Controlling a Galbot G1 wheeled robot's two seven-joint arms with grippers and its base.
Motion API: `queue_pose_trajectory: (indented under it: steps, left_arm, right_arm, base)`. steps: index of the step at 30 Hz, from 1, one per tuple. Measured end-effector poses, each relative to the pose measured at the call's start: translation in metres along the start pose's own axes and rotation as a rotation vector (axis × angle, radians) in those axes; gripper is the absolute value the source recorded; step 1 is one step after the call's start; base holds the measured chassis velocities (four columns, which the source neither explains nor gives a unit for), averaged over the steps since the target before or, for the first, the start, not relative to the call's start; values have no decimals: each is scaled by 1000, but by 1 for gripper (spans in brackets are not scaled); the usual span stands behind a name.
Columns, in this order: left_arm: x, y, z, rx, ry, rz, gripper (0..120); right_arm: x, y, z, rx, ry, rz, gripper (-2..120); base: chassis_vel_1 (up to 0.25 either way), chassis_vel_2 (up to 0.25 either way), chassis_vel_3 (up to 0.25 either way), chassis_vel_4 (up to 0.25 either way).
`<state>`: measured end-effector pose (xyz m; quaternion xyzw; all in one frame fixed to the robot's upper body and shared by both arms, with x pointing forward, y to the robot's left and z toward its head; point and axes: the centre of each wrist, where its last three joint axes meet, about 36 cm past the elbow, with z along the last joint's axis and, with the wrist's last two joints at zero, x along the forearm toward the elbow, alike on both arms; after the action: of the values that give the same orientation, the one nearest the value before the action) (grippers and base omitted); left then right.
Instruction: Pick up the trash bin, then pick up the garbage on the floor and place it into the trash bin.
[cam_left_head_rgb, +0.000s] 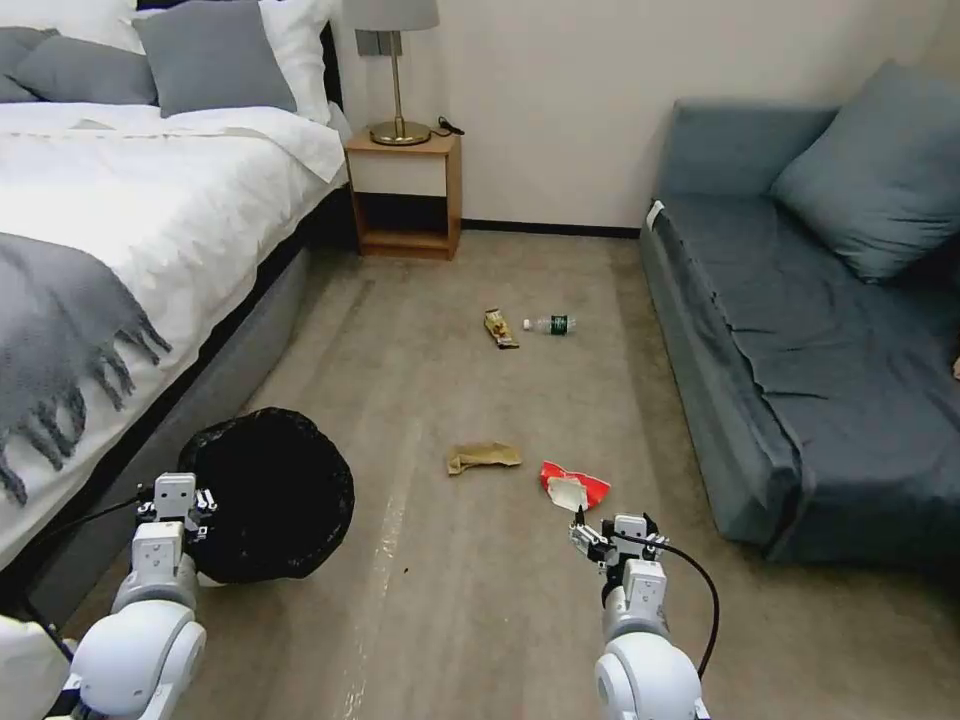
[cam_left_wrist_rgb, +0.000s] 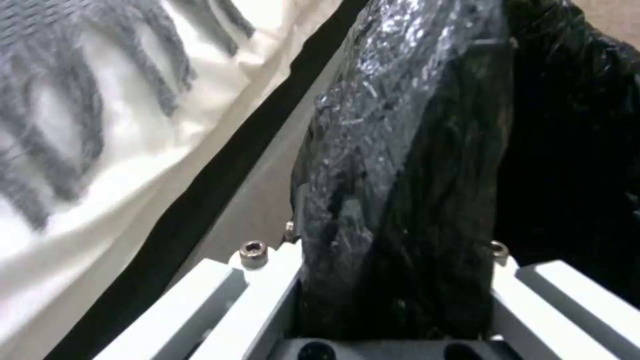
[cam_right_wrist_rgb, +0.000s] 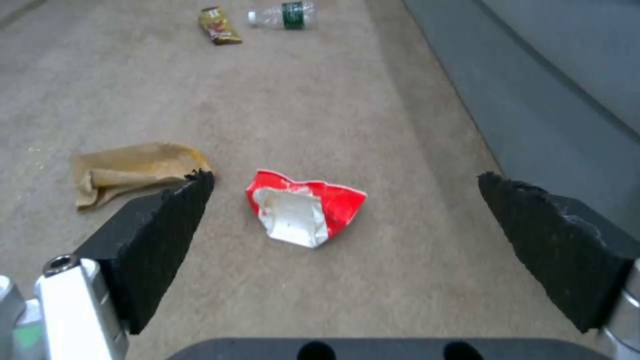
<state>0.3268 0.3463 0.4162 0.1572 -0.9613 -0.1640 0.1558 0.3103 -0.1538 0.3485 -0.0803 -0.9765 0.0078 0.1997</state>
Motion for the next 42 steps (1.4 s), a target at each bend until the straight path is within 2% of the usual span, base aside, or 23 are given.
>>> queue_pose_trajectory:
  steps: [27, 42]
  left_arm:
    - [4, -2, 0, -1, 3, 19, 4]
    - [-4, -4, 3, 1, 7, 19, 4]
  right_arm:
    - [2, 1, 11, 31, -5, -2, 100]
    - [-6, 2, 15, 36, -3, 1, 100]
  base:
    - [-98, 92, 106, -95]
    - [-114, 108, 109, -104]
